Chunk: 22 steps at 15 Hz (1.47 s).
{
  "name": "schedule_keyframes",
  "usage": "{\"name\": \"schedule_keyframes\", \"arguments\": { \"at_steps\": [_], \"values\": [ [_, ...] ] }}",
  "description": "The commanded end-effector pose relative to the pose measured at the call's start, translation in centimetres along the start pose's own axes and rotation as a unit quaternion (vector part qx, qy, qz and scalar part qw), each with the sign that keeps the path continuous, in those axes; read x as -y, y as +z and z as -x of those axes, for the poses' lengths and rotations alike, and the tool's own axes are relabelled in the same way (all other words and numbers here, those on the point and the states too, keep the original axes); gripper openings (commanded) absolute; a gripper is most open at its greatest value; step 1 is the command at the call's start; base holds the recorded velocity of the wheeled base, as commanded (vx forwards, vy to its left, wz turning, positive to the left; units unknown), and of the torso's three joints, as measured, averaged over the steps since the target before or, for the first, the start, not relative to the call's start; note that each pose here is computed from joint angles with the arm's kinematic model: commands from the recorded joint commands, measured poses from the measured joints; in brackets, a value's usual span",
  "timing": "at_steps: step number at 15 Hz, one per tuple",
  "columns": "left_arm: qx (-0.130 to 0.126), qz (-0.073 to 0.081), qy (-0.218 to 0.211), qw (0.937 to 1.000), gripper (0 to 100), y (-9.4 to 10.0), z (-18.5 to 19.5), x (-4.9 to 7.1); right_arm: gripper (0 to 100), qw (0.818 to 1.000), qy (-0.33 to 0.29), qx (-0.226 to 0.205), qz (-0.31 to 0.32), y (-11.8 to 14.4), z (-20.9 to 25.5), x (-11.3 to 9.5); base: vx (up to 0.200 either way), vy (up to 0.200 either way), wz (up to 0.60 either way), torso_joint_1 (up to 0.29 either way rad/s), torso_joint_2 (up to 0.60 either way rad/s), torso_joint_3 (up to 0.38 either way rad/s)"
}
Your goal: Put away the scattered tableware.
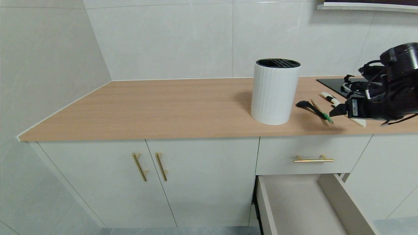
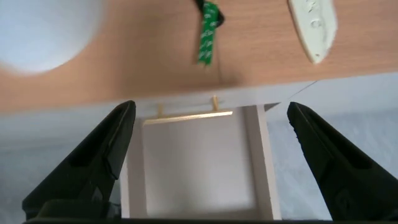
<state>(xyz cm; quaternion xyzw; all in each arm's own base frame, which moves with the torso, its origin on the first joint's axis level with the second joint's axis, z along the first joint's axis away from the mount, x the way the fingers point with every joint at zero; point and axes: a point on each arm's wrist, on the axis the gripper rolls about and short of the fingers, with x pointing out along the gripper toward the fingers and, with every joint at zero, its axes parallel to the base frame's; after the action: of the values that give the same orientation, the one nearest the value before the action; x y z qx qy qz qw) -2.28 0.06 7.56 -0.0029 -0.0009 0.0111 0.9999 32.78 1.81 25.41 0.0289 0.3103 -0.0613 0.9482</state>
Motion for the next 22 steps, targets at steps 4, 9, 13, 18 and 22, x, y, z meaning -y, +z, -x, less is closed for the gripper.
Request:
{"name": "schedule_keyframes", "arguments": {
  "at_steps": [4,9,13,18,22],
  "values": [
    [0.000,0.000,0.000,1.0000,100,0.0,0.0,0.0,100,0.999,-0.037,-0.015,-0.021,-0.5,-6.5,-0.9,0.000,0.000,0.00,0.000,0.00,0.000],
    [0.000,0.000,0.000,1.0000,100,0.0,0.0,0.0,100,0.998,-0.038,0.010,-0.047,-0.4,-7.7,-2.0,0.000,0.000,0.00,0.000,0.00,0.000],
    [0.000,0.000,0.000,1.0000,100,0.0,0.0,0.0,100,0.998,-0.038,0.012,-0.049,-0.5,-8.2,-2.0,0.000,0.000,0.00,0.000,0.00,0.000],
    [0.000,0.000,0.000,1.0000,100,0.0,0.0,0.0,0,0.998,-0.042,0.004,-0.049,-0.9,-9.5,-2.0,0.000,0.000,0.00,0.000,0.00,0.000],
    [0.000,0.000,0.000,1.0000,100,0.0,0.0,0.0,0,0.997,-0.039,0.023,-0.065,-0.1,-8.4,-1.9,0.000,0.000,0.00,0.000,0.00,0.000]
  ]
}}
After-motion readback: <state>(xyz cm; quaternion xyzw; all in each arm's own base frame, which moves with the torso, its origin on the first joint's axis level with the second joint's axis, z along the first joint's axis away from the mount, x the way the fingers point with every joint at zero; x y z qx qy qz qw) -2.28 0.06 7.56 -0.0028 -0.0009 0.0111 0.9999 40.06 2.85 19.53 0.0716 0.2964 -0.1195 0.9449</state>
